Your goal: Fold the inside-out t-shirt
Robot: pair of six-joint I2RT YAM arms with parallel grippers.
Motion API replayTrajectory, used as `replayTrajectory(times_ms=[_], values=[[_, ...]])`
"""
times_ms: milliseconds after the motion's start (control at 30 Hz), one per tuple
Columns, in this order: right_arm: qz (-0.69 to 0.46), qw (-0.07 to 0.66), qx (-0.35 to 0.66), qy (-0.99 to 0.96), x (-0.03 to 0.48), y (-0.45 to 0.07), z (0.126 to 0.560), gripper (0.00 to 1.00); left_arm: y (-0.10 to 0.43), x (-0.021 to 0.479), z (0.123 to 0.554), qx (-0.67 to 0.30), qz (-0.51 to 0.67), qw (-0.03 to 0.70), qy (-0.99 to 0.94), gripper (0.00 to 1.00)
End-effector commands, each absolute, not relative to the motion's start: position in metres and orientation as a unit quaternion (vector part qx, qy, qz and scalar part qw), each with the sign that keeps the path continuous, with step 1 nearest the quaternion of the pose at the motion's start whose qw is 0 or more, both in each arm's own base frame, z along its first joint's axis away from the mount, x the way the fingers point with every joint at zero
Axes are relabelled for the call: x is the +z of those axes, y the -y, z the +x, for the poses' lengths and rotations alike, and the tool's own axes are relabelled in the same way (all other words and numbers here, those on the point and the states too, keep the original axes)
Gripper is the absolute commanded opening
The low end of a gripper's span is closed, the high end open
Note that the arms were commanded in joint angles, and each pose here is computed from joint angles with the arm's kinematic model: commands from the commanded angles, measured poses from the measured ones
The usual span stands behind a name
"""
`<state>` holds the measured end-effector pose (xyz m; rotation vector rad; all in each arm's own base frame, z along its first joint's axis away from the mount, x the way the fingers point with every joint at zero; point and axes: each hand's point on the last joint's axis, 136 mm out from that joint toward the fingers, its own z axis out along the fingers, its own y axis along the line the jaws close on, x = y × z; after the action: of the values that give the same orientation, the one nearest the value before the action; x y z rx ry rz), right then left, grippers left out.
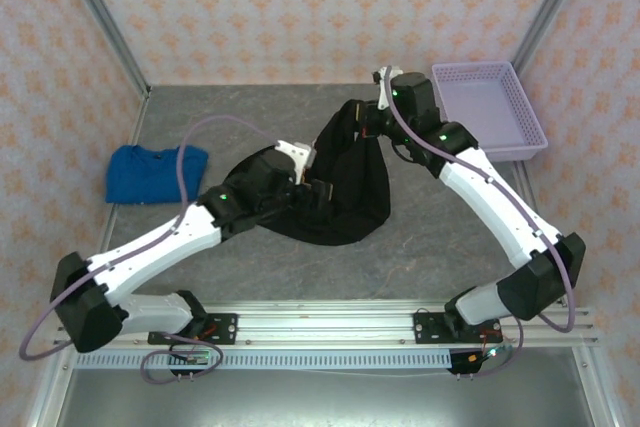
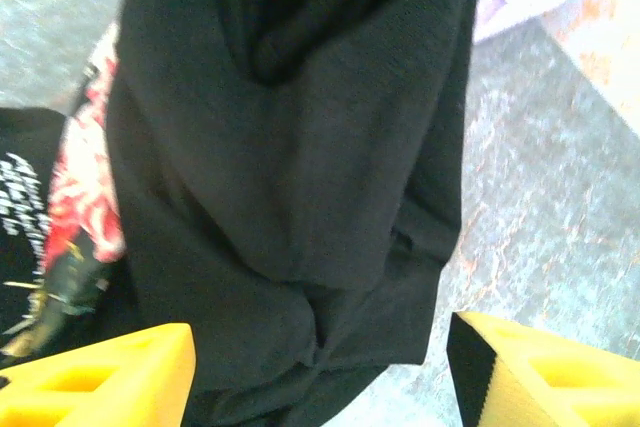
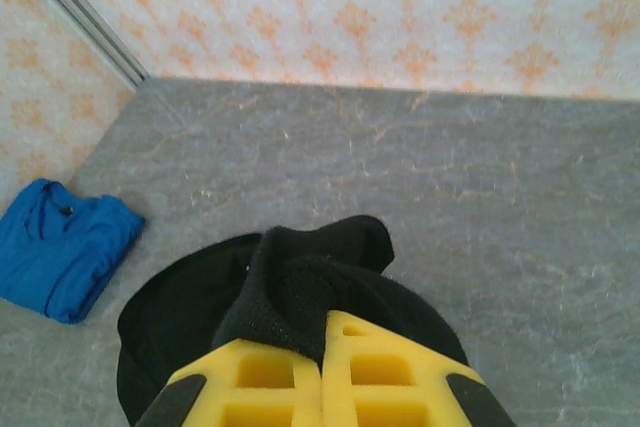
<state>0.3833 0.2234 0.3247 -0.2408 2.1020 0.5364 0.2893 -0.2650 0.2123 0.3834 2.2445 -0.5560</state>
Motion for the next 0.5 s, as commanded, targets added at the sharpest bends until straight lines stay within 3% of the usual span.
replayTrajectory(times_ms=[0, 133, 267, 367, 467], values=[[-0.09, 0.472, 0.237, -0.844, 0.345, -0.223, 0.381, 0.0, 0.282, 0.213, 0.308, -0.201, 0.161, 0.411, -0.875, 0.71], [-0.088, 0.472, 0.233, -0.845, 0.344, -0.221, 0.38, 0.0, 0.296, 0.201, 0.327, -0.17, 0.198, 0.403, -0.877, 0.72], [-0.088, 0.474, 0.229, -0.846, 0.344, -0.219, 0.379, 0.0, 0.3, 0.182, 0.35, -0.142, 0.193, 0.393, -0.888, 0.66], [-0.089, 0.473, 0.226, -0.847, 0.341, -0.218, 0.379, 0.0, 0.302, 0.174, 0.365, -0.147, 0.183, 0.39, -0.89, 0.51], [-0.086, 0.476, 0.223, -0.846, 0.341, -0.218, 0.385, 0.0, 0.309, 0.169, 0.373, -0.172, 0.184, 0.379, -0.891, 0.25]])
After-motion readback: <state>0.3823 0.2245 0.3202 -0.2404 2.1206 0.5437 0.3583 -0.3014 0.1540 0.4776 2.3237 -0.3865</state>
